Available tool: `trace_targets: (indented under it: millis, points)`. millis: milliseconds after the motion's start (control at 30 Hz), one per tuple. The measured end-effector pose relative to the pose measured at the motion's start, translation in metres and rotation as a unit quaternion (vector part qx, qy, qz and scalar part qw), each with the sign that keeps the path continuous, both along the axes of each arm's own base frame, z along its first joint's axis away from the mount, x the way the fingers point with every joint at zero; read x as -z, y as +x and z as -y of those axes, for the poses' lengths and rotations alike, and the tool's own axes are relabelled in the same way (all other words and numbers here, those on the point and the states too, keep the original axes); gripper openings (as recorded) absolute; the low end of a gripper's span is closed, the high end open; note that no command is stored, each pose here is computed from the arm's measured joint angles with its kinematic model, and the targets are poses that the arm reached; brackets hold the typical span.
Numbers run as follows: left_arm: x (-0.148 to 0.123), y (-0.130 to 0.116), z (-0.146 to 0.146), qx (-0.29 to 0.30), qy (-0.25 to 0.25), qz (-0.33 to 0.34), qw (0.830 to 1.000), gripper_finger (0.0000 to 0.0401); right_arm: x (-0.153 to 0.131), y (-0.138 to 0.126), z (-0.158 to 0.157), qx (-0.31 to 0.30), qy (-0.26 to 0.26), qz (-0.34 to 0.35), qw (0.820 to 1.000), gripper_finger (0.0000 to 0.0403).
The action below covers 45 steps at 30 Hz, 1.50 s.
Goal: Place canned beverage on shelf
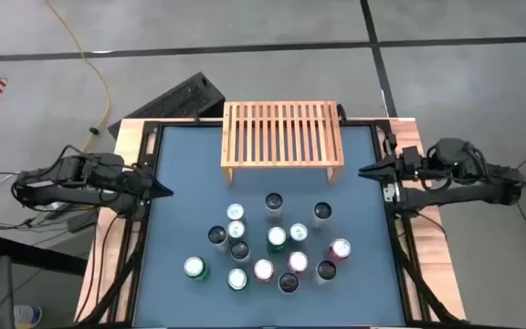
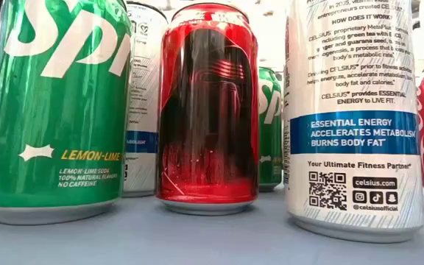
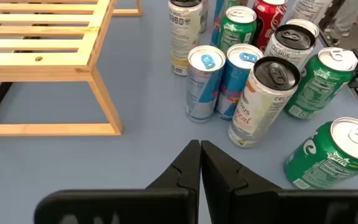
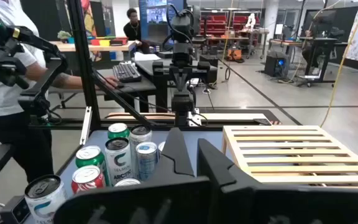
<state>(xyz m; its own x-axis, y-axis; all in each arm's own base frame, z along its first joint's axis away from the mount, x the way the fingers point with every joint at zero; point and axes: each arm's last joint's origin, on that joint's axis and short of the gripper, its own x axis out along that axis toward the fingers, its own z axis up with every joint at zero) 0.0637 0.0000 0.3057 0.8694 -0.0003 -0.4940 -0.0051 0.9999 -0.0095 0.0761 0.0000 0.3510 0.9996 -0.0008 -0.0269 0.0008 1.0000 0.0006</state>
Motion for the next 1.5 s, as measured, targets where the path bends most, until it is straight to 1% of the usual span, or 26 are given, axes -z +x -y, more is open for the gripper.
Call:
trace_targets:
  millis: [1367, 1500]
  points:
    - [0.0, 0.0, 0.0, 0.0, 0.0, 0.0, 1.0, 0.0, -0.0001, -0.0001, 0.0, 0.0, 0.0, 0.0, 1.0, 0.0]
    - [-0.0015, 0.0009, -0.0005, 0.002, 0.02, 0.009, 1.0, 0.0, 0.0, 0.0, 0.0, 0.0, 0.0, 0.0, 1.0, 0.0]
